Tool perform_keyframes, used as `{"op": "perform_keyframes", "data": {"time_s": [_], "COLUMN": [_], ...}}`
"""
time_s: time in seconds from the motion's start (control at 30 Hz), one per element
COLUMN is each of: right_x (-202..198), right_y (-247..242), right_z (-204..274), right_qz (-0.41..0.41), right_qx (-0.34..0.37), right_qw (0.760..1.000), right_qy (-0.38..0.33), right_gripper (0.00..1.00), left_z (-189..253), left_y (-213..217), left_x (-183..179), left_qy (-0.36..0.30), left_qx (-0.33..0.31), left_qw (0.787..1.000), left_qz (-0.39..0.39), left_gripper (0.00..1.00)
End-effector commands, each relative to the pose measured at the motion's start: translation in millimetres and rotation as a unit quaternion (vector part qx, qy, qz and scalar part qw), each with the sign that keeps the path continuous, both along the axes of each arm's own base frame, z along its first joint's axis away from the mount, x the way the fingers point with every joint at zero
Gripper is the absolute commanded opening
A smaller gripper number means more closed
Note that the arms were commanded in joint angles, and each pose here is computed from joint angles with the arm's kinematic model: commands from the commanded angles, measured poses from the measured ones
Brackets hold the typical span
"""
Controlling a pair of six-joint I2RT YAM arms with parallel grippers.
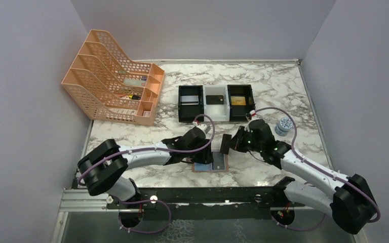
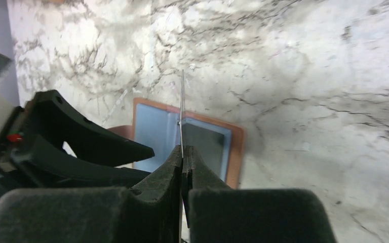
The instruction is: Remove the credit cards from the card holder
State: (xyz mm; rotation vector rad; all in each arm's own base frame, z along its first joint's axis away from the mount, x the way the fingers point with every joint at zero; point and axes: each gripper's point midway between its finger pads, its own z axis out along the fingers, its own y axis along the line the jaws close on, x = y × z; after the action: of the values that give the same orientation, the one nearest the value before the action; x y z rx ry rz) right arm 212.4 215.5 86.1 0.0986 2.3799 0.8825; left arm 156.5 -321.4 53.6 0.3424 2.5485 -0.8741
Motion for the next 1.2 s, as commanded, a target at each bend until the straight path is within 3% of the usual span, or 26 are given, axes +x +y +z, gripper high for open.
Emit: {"op": "perform_keyframes", "data": {"time_s": [0.0,0.37,0.63,0.93,1.17], "right_x": [16,32,43,49,56], "right_y": [-33,-70,-55,-40,-30], "right_z": [14,51,66,63,68], "right_qz": [-0.062,-0.12,-0.067,-0.026,0.018], "right_qx": [-0.067,-0.129,-0.14,-0.138,-0.151], "right_qw": [0.995,0.976,0.975,0.977,0.97], "right_qy": [-0.05,-0.127,-0.157,-0.159,-0.188], "right_gripper": [0.01,0.01,0.01,0.01,0.01], "left_z": [-5,-53,-60,-46,-18], "left_y": [-19,23,50,58,57], "left_x": [-5,8,16,27,34], "left_qy": [0.014,0.021,0.008,-0.017,-0.052], "left_qx": [-0.011,0.097,0.147,0.141,0.1], "left_qw": [0.999,0.993,0.983,0.98,0.982], "left_qz": [-0.035,0.06,0.112,0.141,0.151], "left_gripper": [0.42,0.28,0.25,0.25,0.37]}}
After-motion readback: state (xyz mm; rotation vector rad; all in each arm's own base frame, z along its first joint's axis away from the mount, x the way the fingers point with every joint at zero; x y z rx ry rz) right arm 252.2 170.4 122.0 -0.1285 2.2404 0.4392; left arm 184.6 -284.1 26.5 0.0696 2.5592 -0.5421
